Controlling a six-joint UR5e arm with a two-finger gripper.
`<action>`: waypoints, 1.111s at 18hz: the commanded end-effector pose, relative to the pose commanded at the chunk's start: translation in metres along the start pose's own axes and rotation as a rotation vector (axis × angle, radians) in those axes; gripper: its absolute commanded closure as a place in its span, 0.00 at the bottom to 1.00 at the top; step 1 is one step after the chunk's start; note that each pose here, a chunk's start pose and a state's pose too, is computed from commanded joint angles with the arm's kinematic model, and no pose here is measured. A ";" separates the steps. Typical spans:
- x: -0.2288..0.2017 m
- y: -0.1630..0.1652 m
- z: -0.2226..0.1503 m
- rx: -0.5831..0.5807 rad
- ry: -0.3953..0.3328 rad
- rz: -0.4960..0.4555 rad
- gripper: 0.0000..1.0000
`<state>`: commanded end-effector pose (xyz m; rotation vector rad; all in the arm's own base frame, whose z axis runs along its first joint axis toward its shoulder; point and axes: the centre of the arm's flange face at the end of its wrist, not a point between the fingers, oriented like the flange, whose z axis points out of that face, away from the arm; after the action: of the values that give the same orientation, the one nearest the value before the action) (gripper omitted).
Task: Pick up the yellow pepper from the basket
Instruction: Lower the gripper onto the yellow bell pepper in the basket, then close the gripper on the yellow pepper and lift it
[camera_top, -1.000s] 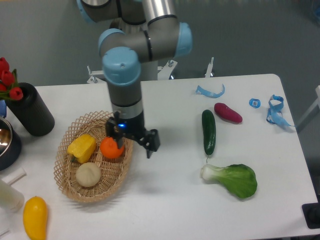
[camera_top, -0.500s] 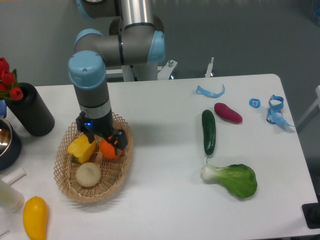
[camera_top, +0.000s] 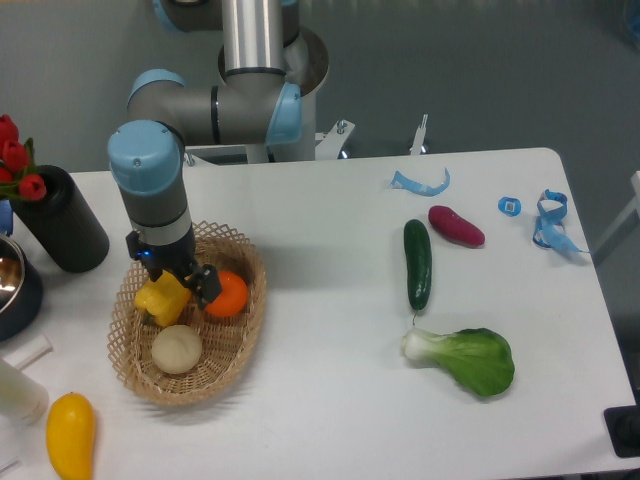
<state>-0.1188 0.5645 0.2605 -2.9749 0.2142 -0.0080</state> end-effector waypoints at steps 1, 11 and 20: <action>0.000 0.001 0.001 -0.003 0.002 0.001 0.00; 0.008 -0.001 0.019 -0.027 0.020 0.014 0.00; 0.012 -0.002 0.028 -0.041 0.031 0.022 0.00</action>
<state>-0.1066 0.5688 0.2332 -3.0144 0.2534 -0.0471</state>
